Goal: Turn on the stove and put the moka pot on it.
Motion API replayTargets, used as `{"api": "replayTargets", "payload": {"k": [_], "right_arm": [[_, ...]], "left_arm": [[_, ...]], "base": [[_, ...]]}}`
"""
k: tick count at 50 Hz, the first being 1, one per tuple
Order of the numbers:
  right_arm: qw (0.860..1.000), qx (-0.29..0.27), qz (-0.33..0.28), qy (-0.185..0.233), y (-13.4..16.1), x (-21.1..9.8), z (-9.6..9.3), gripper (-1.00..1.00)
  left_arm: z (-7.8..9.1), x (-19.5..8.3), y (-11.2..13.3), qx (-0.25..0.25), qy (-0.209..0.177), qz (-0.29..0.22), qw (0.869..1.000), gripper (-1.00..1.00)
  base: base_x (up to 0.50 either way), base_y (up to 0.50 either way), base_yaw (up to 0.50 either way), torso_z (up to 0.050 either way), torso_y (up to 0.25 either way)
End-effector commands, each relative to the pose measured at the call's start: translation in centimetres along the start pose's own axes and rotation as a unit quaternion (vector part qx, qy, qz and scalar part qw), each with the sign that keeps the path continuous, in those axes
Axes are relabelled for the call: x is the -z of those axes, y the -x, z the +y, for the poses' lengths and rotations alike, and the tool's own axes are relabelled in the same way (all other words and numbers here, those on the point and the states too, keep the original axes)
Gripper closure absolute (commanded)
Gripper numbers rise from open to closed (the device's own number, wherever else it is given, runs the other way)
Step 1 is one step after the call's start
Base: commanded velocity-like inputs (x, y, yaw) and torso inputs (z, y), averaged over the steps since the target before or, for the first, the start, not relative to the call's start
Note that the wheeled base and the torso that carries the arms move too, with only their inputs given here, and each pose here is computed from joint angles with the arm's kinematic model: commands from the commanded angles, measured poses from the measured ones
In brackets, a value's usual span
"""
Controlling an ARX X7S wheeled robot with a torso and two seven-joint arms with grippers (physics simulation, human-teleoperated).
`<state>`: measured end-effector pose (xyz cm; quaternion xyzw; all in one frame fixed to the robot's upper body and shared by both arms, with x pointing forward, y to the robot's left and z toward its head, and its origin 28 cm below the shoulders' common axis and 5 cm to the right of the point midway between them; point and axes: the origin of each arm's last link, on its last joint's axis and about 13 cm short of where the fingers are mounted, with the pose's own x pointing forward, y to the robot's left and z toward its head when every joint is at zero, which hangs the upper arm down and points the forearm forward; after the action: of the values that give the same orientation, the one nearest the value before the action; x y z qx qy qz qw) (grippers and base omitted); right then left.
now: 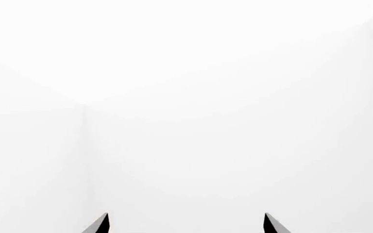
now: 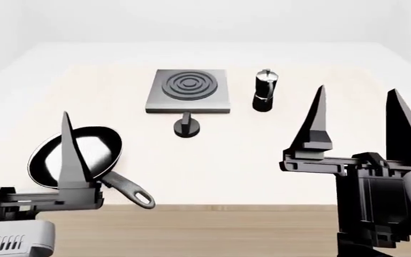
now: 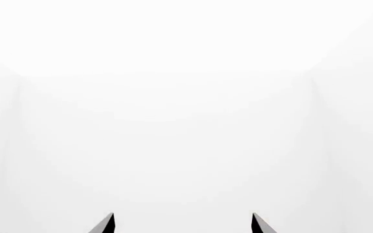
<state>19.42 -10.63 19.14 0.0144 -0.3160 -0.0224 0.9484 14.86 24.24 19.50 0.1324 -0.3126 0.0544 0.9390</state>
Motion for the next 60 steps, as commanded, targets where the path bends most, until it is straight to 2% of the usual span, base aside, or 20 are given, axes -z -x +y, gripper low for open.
{"api": "replayTargets", "payload": {"k": [1, 22, 60], "right_arm": [[1.000, -0.002, 0.000, 0.001, -0.10, -0.22, 0.06, -1.00], [1.000, -0.006, 0.004, 0.000, 0.17, 0.28, 0.11, -1.00], [1.000, -0.008, 0.002, 0.001, -0.08, -0.14, 0.16, -1.00]], "left_arm": [[0.06, 0.00, 0.10, 0.000, 0.000, -0.001, 1.000, -1.00], [0.07, 0.02, 0.12, 0.001, -0.002, 0.002, 1.000, -1.00], [0.00, 0.09, 0.29, 0.004, -0.001, 0.007, 1.000, -1.00]], "base": [[0.00, 0.17, 0.00, 0.000, 0.000], [0.01, 0.13, 0.00, 0.000, 0.000], [0.24, 0.00, 0.00, 0.000, 0.000]]}}
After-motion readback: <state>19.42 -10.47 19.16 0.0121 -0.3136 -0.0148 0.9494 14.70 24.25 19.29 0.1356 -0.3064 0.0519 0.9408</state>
